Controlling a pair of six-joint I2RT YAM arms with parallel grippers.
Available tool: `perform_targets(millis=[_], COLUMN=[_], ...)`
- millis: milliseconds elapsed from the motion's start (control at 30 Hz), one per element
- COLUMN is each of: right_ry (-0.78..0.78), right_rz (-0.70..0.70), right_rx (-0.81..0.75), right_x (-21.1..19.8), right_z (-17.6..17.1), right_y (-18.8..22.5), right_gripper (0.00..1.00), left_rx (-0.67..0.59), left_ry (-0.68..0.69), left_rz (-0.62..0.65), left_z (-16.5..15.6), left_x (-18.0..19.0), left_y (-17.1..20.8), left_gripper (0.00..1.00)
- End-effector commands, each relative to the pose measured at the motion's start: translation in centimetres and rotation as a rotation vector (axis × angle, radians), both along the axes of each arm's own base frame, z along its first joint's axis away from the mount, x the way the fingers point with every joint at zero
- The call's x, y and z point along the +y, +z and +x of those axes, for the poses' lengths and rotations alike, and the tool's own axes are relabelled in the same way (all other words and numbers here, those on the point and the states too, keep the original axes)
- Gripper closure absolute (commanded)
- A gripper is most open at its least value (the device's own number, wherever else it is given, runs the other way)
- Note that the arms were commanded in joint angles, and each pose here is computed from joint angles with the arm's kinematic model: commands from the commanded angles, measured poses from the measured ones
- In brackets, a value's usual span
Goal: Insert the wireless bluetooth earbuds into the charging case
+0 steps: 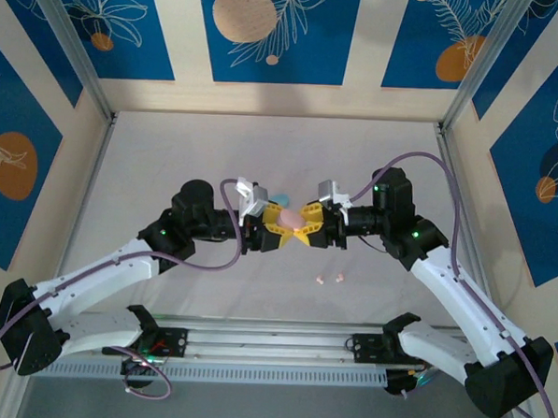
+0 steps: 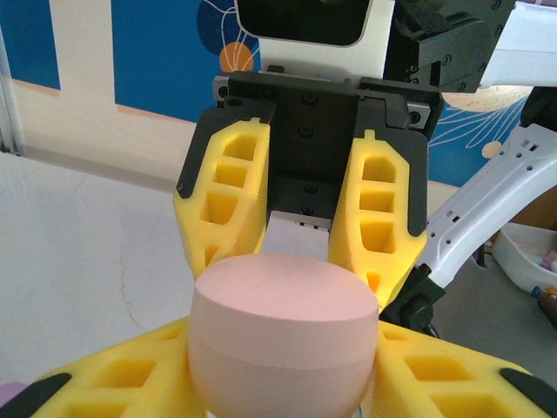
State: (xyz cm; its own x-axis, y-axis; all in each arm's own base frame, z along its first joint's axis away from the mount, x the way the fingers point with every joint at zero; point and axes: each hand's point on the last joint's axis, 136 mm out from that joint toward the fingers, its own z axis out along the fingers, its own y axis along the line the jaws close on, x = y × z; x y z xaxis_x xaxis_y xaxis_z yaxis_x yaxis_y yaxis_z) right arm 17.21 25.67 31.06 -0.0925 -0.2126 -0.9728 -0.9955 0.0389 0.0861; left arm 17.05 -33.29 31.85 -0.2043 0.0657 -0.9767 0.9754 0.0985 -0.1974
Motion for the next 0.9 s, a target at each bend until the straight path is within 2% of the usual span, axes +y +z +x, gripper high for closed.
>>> perform_targets(millis=[0,167,400,667,867], right_ry=[0.007,0.001,-0.017,-0.018,-0.02], right_rz=[0.004,-0.002,-0.003,0.045,0.027], right_rx=[-0.066,-0.075,-0.042,0.1,0.209], right_x=[0.3,0.3,0.2,-0.8,-0.6], right_z=[-0.1,-0.1,0.1,0.8,1.5], right_y=[0.1,-0.2,0.2,1.8,1.9], right_gripper=[0.69,0.69,0.62,0.56,0.53], left_rx=[0.002,0.01,-0.012,-0.056,-0.056], left_ry=[-0.036,-0.044,-0.04,-0.058,-0.063], left_rz=[-0.033,-0.032,-0.015,0.006,0.006], left_z=[-0.4,-0.5,-0.4,-0.9,-0.9], left_x=[-0.4,-0.5,-0.4,-0.2,-0.2], left_y=[0.9,0.9,0.2,-1.0,-1.1], left_gripper=[0.58,0.68,0.8,0.83,0.84])
